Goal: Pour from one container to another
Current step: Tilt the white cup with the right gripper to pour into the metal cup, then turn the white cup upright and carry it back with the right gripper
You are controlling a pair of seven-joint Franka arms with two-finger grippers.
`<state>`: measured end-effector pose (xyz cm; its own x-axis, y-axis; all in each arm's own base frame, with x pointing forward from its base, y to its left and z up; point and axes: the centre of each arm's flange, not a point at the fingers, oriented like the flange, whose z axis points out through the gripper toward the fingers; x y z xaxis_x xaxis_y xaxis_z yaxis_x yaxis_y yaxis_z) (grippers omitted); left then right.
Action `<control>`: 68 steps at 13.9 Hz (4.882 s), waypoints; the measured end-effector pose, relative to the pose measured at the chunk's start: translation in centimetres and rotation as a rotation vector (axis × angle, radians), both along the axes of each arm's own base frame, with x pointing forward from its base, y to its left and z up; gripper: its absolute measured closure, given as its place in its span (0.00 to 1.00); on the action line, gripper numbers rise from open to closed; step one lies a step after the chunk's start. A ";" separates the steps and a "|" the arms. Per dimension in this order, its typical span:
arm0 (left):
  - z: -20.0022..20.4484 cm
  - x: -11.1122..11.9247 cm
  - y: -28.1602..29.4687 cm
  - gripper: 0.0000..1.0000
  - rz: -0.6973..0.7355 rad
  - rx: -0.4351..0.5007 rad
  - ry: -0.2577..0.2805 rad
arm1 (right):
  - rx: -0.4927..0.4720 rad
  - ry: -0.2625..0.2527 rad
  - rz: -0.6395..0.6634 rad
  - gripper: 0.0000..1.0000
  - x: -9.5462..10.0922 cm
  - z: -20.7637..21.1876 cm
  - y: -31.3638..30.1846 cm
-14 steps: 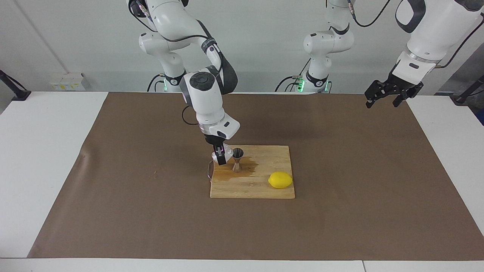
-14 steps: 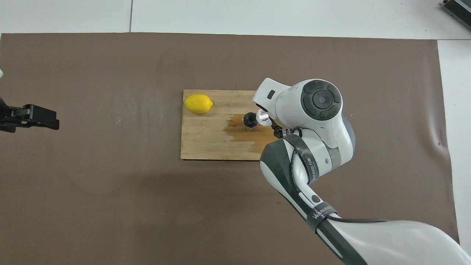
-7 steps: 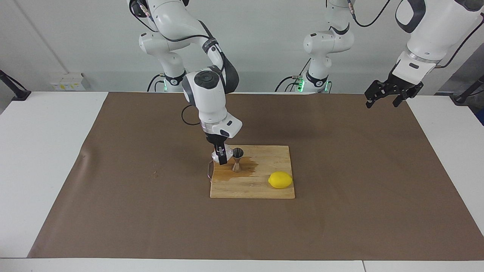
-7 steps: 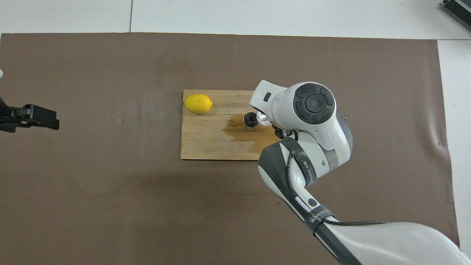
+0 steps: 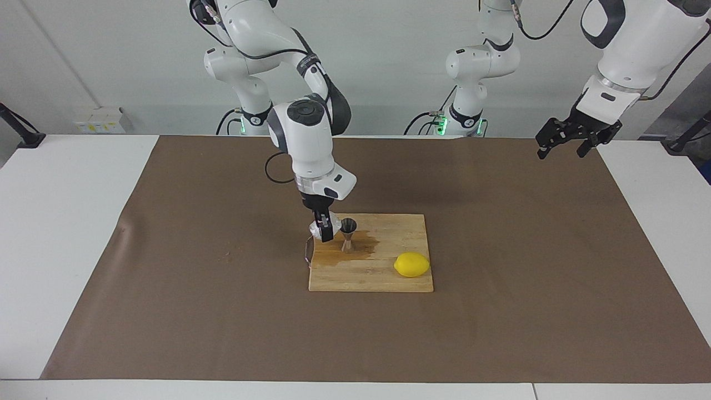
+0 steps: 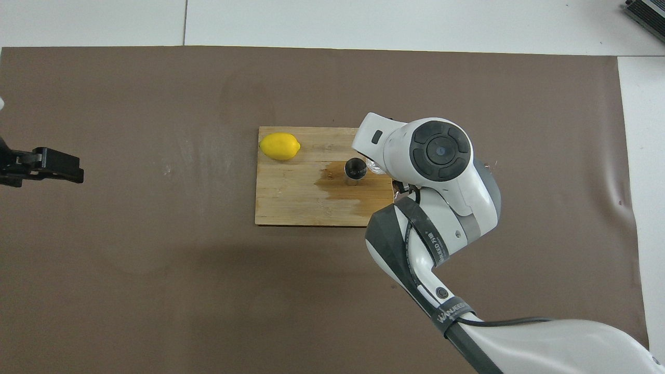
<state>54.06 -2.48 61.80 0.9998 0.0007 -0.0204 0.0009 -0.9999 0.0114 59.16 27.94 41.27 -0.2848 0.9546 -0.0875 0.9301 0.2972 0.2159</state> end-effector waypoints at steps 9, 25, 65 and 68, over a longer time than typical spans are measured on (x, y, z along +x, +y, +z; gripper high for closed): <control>0.0 0.0 0.0 0.00 0.000 0.000 0.000 | -0.086 -0.069 0.040 0.49 -1.3 0.6 2.5; 0.0 0.0 0.0 0.00 0.000 0.000 0.000 | -0.088 -0.073 0.046 0.49 -1.4 0.7 2.8; 0.0 0.0 0.0 0.00 0.000 0.000 0.000 | 0.515 0.131 -0.267 0.49 3.8 -1.9 -22.3; 0.0 0.0 0.0 0.00 0.000 0.000 0.000 | 0.557 0.136 -0.246 0.49 2.5 -4.9 -28.6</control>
